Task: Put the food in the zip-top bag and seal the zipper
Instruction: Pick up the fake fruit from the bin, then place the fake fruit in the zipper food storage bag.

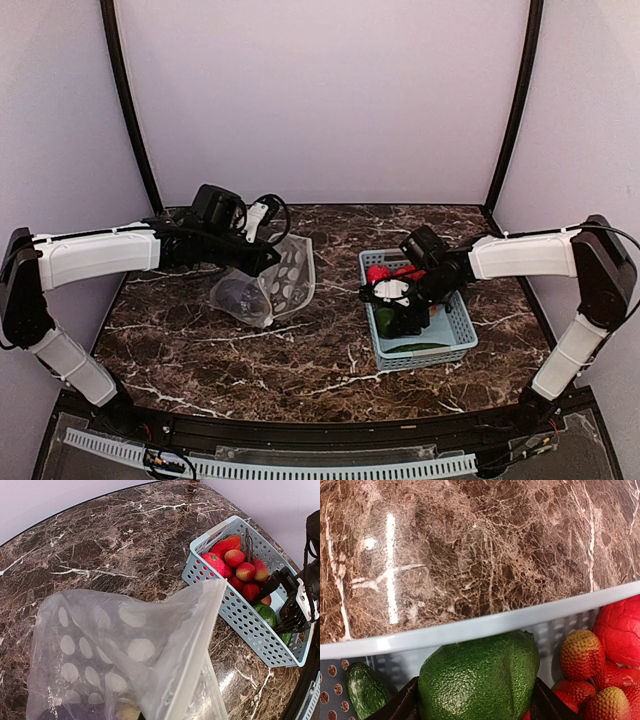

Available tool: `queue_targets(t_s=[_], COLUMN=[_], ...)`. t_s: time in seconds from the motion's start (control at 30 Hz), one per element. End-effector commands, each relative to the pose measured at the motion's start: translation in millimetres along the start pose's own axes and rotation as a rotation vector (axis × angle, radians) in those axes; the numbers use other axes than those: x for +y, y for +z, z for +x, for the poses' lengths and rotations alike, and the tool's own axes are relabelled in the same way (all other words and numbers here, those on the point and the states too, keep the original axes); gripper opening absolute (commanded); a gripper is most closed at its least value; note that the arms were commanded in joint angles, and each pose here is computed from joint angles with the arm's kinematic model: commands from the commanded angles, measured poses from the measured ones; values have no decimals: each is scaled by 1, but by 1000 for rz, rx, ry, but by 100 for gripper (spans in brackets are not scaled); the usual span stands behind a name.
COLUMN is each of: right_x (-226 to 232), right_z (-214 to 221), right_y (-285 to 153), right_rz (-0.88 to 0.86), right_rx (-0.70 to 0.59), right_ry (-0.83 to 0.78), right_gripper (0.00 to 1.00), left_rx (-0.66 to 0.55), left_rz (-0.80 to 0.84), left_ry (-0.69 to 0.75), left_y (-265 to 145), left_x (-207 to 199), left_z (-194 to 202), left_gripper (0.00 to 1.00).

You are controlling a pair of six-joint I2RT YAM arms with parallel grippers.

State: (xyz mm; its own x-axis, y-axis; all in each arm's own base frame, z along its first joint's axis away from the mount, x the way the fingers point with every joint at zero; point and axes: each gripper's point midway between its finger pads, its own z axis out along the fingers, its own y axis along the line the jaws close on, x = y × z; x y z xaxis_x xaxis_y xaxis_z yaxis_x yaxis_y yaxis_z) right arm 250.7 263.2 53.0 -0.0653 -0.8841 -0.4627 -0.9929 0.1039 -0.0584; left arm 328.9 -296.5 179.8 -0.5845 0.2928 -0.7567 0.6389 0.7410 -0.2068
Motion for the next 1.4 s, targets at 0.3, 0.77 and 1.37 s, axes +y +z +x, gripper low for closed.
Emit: queue_targets(t_s=[0.3,0.77,1.37], right_x=[6,14,67], right_z=[-29,-105,-204], right_y=[-53,-136,-162], right_rz=[23,42,-98], right_rx=[-86,-328,-486], right_ry=[-19,-92,-234], right_gripper=[53,53,52], left_rx=[2,6,48], left_rz=[8,66,56], left_ry=[-14,-77,-172], left_y=[-4,-25,-31], left_x=[1,-42,-81], left_z=[6,-23,-34], left_gripper=[1,1,1])
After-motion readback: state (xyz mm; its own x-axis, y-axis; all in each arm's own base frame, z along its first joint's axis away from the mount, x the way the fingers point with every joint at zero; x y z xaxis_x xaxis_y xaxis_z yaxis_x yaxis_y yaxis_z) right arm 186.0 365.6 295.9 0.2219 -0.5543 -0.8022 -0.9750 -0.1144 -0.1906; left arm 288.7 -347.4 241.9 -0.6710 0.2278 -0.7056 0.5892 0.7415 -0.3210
